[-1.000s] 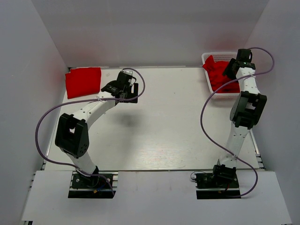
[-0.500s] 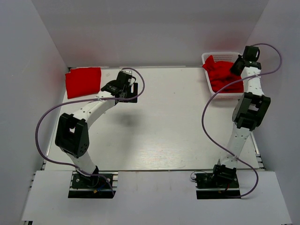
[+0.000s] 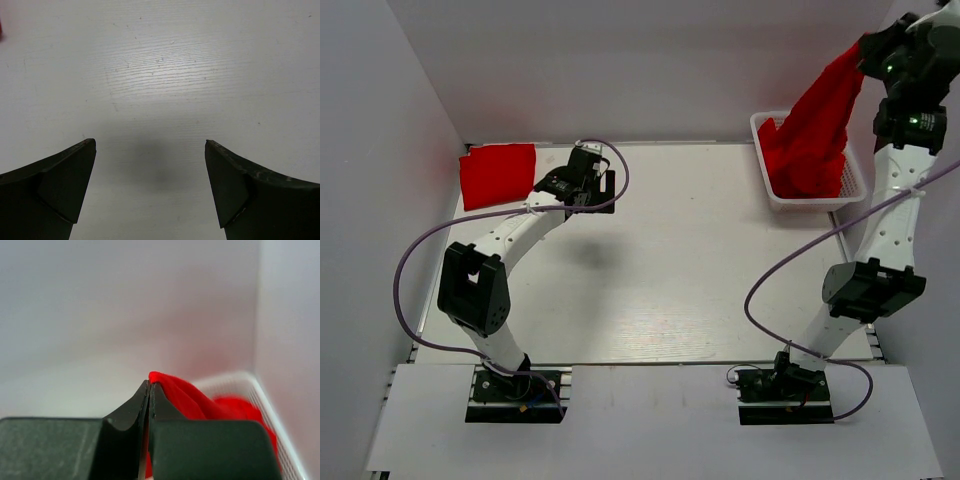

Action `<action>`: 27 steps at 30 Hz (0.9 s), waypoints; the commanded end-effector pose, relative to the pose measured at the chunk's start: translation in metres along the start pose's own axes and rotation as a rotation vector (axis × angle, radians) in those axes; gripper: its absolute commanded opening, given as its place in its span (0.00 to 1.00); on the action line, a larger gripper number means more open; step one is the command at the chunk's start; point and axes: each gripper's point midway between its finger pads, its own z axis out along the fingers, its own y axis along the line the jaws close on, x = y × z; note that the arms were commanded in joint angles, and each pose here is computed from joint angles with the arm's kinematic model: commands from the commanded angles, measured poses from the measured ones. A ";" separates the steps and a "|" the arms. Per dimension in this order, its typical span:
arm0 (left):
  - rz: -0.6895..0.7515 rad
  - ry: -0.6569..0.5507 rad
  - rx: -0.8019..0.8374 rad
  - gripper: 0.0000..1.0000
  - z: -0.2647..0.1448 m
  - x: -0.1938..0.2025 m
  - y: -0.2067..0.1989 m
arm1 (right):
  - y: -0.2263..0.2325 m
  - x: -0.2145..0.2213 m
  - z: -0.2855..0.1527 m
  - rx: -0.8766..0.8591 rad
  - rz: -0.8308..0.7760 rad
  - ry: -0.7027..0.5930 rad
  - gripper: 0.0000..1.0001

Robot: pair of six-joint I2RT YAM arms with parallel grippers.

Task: Fold and stack the t-shirts
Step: Move the tshirt to the center of the board

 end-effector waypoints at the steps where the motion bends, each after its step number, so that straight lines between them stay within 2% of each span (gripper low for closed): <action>1: -0.031 -0.042 0.024 1.00 -0.011 -0.019 -0.002 | 0.074 -0.102 -0.048 -0.264 -0.048 -0.290 0.00; 5: -0.048 -0.045 0.007 1.00 -0.014 -0.020 0.004 | 0.130 -0.145 -0.097 -0.484 -0.066 -0.398 0.00; 12: -0.060 -0.067 -0.013 1.00 -0.019 -0.027 0.012 | 0.196 -0.189 -0.167 -0.768 -0.020 -0.527 0.00; 16: -0.060 -0.084 -0.058 1.00 -0.027 -0.035 0.024 | 0.233 -0.193 -0.207 -0.955 0.000 -0.540 0.00; 21: -0.082 -0.117 -0.076 1.00 -0.033 -0.049 0.033 | 0.255 -0.198 -0.219 -1.027 0.080 -0.570 0.00; 24: -0.092 -0.132 -0.056 1.00 -0.036 -0.057 0.032 | 0.280 -0.198 -0.241 -1.132 0.113 -0.586 0.00; 27: -0.095 -0.118 -0.077 1.00 -0.038 -0.056 0.040 | 0.295 -0.172 -0.232 -1.177 0.160 -0.478 0.00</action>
